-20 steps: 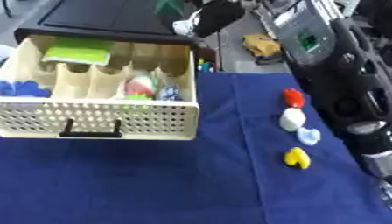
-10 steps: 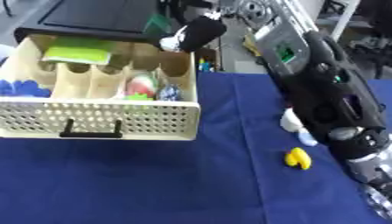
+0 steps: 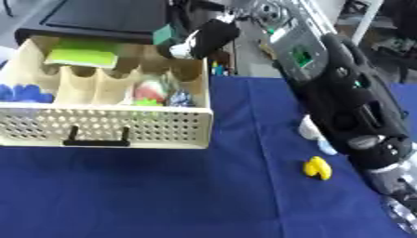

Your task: Pick up objects from table and place into drawer.

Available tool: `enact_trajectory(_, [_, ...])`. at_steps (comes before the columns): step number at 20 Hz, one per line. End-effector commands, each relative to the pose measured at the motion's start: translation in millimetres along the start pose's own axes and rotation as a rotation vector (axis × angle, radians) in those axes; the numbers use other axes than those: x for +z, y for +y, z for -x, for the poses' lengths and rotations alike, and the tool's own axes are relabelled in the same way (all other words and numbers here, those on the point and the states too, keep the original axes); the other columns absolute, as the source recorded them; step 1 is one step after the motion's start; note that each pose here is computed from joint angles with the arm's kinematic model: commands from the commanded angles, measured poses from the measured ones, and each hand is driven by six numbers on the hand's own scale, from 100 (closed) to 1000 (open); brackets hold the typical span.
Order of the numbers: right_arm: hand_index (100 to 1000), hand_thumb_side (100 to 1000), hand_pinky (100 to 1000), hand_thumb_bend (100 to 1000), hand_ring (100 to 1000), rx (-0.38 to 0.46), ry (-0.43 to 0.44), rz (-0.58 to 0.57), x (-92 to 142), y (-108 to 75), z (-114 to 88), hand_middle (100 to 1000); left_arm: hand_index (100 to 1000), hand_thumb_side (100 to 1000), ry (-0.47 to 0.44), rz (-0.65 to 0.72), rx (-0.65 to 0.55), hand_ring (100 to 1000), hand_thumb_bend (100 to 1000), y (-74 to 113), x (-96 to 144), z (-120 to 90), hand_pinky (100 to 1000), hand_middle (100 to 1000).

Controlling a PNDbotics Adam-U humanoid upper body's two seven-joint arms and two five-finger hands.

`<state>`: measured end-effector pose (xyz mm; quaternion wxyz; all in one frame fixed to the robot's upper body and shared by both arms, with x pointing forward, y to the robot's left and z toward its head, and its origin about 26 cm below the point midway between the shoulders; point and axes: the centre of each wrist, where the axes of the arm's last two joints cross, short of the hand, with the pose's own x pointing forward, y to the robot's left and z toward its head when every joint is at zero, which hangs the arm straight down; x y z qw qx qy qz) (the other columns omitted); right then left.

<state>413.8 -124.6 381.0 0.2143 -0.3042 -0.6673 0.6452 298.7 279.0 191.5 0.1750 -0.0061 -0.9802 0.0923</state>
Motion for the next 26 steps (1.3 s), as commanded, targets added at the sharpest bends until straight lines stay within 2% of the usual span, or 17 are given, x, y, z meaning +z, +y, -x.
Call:
enact_trajectory(1, [759,494,785,456,771,0.018,-0.004,0.029,4.7,-15.1,-1.4,466,811,933,-0.026,0.016,0.006,584,235,-1.9,-6.5,-3.4,399,630])
enact_trajectory(7, [739,486,784,450,764,0.011,-0.008,0.052,8.8,-19.0,-1.6,457,811,933,-0.027,0.016,0.005,584,236,-1.3,-6.2,-3.5,399,630])
enact_trajectory(12, [724,481,779,454,754,-0.009,-0.018,0.117,21.6,-27.4,-2.4,447,811,934,-0.030,0.014,0.003,584,236,-0.2,-6.0,-3.7,398,630])
enact_trajectory(15, [712,478,775,453,745,-0.024,-0.027,0.172,35.5,-34.6,-3.4,440,811,934,-0.032,0.012,0.000,584,235,0.7,-5.8,-3.9,398,630])
enact_trajectory(20, [701,475,771,449,736,-0.041,-0.041,0.282,71.2,-46.4,-7.1,434,811,934,-0.037,0.009,-0.006,584,236,2.0,-5.5,-4.1,397,630])
enact_trajectory(26, [695,472,771,454,730,-0.038,0.021,0.292,112.2,-38.1,3.4,426,811,935,-0.043,0.005,-0.015,583,237,3.1,-4.9,-4.2,395,630])
